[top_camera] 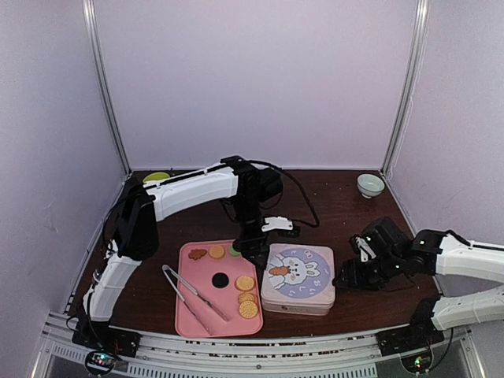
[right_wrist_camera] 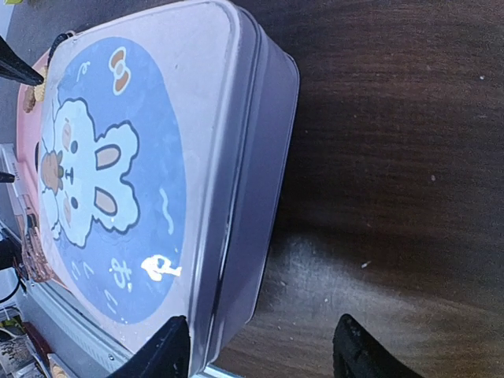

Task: Pack the cookies
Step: Adjust the box lid on the packing box, then press the box lid onto the packing box.

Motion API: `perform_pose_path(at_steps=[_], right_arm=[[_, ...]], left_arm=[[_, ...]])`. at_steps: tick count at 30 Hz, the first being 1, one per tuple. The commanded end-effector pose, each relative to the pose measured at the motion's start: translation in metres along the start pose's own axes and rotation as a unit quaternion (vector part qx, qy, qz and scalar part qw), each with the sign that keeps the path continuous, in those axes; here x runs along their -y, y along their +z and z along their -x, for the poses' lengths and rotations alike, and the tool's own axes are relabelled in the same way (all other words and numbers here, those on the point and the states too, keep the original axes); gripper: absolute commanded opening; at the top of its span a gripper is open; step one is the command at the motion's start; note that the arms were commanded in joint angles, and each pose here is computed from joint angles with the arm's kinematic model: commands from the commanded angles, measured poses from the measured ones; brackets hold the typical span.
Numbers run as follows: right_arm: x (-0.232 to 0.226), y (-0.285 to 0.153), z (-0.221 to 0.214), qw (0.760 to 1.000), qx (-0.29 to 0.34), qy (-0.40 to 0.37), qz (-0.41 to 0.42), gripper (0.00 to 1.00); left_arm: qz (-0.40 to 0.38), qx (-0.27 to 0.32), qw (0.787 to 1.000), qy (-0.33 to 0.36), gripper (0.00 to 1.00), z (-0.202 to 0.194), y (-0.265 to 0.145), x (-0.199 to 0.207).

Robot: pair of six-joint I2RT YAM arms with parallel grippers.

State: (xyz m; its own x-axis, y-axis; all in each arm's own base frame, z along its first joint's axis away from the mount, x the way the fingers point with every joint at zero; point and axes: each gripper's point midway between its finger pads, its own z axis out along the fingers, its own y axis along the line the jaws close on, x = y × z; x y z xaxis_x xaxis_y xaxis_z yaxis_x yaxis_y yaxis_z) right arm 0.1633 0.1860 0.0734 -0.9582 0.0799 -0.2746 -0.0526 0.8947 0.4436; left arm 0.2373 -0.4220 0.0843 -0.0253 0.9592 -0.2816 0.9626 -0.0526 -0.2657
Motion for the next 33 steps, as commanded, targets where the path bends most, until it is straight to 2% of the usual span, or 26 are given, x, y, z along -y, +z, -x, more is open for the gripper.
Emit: perform_pose_path(at_steps=[1, 6, 11, 14, 22, 27, 33], right_arm=[[0.003, -0.026, 0.0, 1.0, 0.017, -0.001, -0.015, 0.61], [-0.023, -0.032, -0.003, 0.999, 0.024, -0.01, 0.026, 0.5], [-0.032, -0.013, -0.011, 1.0, 0.0, -0.023, 0.021, 0.49], [-0.019, 0.006, -0.023, 1.0, -0.023, -0.021, 0.002, 0.48], [0.03, 0.025, -0.053, 0.996, -0.062, -0.018, -0.068, 0.34], [0.046, 0.023, -0.059, 0.992, -0.07, -0.018, -0.101, 0.22], [0.05, 0.029, -0.062, 0.991, -0.075, -0.011, -0.108, 0.14]], left_arm=[[0.015, 0.024, 0.999, 0.02, 0.85, 0.014, -0.023, 0.008], [0.015, 0.024, 0.999, 0.019, 0.85, 0.013, -0.023, 0.008], [0.017, 0.022, 0.999, 0.018, 0.85, 0.013, -0.023, 0.007], [0.018, 0.02, 0.999, 0.019, 0.85, 0.012, -0.022, 0.006], [0.015, 0.019, 1.0, 0.019, 0.85, 0.012, -0.02, 0.006], [0.015, 0.02, 1.0, 0.018, 0.85, 0.013, -0.019, 0.005], [0.013, 0.022, 1.0, 0.017, 0.85, 0.015, -0.017, 0.004]])
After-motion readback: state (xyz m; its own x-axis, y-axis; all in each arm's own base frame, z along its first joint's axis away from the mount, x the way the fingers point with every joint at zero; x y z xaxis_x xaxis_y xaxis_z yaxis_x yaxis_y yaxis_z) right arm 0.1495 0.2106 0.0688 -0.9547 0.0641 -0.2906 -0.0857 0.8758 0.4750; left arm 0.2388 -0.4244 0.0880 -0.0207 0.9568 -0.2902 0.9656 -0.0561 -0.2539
